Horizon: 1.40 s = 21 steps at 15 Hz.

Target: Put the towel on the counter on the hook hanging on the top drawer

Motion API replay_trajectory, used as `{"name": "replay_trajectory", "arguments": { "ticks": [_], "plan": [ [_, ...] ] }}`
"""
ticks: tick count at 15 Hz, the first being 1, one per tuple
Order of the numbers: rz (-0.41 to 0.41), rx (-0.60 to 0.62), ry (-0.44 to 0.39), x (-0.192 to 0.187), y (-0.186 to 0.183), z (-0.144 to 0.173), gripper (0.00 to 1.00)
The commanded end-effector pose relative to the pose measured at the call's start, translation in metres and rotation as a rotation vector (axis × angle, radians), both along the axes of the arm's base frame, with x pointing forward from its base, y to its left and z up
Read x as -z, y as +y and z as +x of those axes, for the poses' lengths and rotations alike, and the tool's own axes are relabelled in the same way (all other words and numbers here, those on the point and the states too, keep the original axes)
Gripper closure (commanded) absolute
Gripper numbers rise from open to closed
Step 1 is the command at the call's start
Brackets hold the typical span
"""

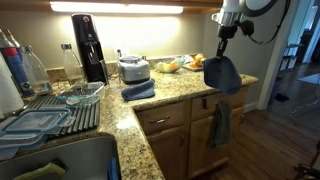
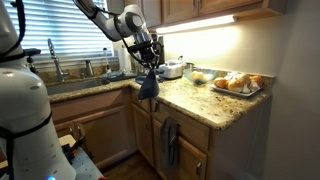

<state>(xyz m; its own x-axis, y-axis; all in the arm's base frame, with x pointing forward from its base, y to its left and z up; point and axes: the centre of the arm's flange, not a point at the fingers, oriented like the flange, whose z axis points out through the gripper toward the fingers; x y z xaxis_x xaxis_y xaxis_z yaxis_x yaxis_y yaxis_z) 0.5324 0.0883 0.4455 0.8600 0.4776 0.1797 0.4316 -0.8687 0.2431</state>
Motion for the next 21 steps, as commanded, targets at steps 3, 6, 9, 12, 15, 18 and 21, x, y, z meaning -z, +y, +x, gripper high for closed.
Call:
{"name": "replay_trajectory", "arguments": {
  "ticks": [3, 6, 9, 12, 15, 18, 21],
  "plan": [
    [-0.002, -0.002, -0.002, -0.002, 0.001, -0.005, 0.89],
    [-0.003, -0.003, -0.002, -0.002, 0.001, -0.005, 0.89],
    [-0.004, -0.003, -0.002, -0.001, 0.001, -0.005, 0.95],
    [-0.008, -0.031, -0.015, -0.013, 0.008, -0.027, 0.95],
    [-0.005, -0.065, -0.023, -0.025, 0.019, -0.052, 0.95],
    [-0.010, -0.102, -0.011, -0.031, 0.030, -0.079, 0.95],
    [0.005, -0.115, 0.010, -0.024, 0.037, -0.098, 0.95]
  ]
}}
